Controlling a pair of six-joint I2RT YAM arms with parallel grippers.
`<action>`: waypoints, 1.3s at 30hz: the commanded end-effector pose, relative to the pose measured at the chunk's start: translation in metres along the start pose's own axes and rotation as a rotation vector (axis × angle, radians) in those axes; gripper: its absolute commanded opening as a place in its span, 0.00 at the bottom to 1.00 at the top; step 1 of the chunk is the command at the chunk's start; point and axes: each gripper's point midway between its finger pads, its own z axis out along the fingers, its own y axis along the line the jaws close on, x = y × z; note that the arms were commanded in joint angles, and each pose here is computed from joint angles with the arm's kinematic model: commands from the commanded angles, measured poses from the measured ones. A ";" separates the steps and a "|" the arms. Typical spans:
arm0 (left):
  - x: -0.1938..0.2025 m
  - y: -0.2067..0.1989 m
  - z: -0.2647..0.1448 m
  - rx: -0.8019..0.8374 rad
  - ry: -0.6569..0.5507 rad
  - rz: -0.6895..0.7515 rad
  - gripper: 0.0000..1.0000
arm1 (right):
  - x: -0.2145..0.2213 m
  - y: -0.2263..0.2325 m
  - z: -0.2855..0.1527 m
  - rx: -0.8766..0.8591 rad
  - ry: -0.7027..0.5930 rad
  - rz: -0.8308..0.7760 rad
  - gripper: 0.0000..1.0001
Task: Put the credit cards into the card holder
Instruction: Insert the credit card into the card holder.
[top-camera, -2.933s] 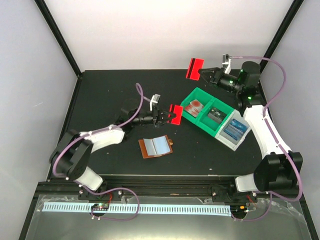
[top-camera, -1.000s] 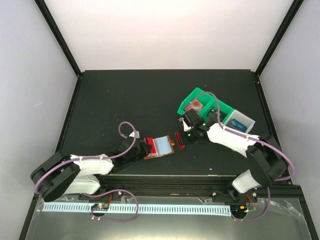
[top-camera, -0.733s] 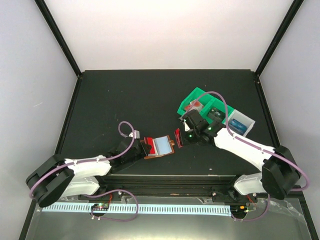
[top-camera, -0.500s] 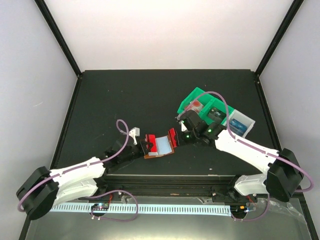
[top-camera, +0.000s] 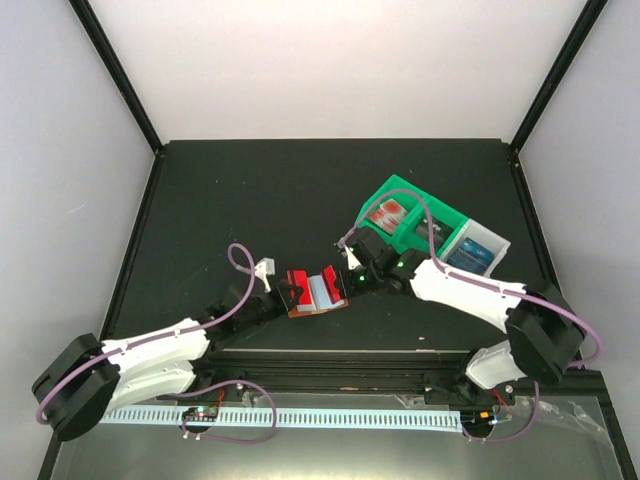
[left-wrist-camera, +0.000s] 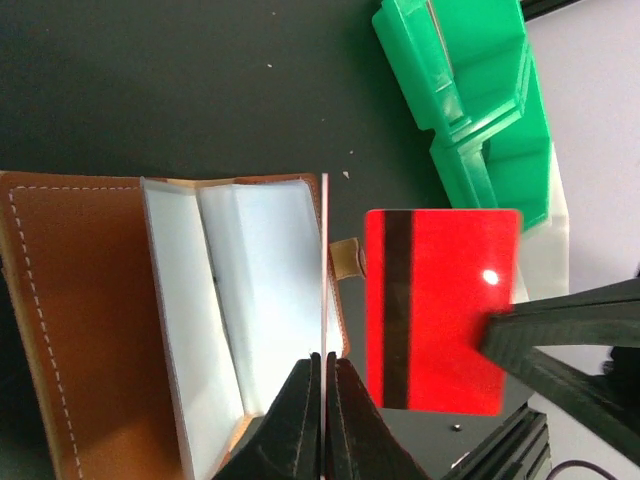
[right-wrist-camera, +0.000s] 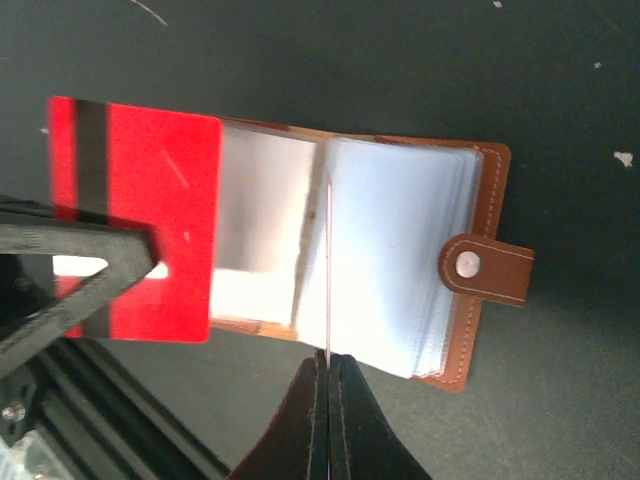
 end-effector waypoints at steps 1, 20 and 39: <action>-0.004 -0.014 0.004 0.077 -0.026 -0.019 0.02 | -0.002 -0.008 0.016 0.022 -0.028 0.005 0.01; -0.001 0.012 0.026 -0.025 -0.034 -0.040 0.01 | 0.016 -0.053 0.047 0.240 0.090 0.011 0.01; 0.010 0.008 0.051 0.073 0.006 -0.131 0.02 | 0.016 -0.062 0.035 0.297 0.066 0.026 0.01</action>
